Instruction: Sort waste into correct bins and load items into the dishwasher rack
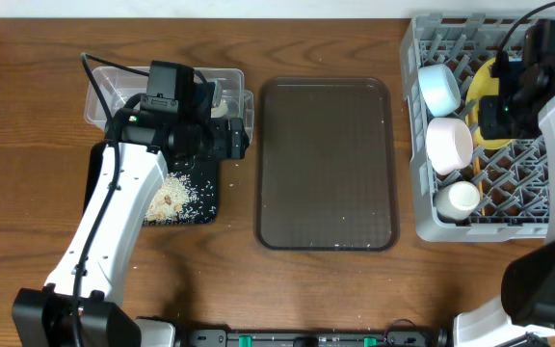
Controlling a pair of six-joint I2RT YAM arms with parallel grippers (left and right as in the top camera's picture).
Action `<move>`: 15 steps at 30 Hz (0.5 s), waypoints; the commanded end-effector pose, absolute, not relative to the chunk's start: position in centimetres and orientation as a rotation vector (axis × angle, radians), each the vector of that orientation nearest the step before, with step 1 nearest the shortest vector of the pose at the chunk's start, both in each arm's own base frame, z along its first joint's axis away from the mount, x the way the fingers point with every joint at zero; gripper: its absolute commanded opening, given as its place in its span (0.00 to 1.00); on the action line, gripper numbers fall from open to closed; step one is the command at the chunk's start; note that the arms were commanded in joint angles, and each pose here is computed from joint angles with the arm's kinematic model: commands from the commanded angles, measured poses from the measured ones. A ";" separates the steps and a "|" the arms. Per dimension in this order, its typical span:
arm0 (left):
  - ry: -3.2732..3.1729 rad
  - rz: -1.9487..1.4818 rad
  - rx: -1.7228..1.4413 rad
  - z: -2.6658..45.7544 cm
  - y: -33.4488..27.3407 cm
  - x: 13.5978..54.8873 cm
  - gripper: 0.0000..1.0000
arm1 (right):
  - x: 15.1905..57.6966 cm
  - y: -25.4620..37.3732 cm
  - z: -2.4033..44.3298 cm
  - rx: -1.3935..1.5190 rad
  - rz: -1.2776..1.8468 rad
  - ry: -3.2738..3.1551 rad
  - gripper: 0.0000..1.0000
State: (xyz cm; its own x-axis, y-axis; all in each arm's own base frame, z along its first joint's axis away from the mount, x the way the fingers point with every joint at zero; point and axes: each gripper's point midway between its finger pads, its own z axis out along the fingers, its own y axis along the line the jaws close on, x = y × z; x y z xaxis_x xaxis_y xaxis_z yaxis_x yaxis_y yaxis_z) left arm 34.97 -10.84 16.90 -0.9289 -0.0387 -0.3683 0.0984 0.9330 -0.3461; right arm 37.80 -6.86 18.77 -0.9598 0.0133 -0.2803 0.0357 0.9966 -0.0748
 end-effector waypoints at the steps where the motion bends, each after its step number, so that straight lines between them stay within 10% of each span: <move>1: 2.710 -0.502 0.050 17.1 -10.9 35.2 0.90 | 38.1 -3.0 26.5 -0.069 0.086 2.617 0.64; 2: 2.710 -0.502 0.050 17.1 -10.9 35.2 0.90 | 37.6 -2.1 28.9 -0.088 0.117 2.548 0.99; 15: 2.710 -0.502 0.050 17.1 -10.9 35.2 0.89 | 28.7 -0.3 40.4 -0.098 0.092 2.200 0.99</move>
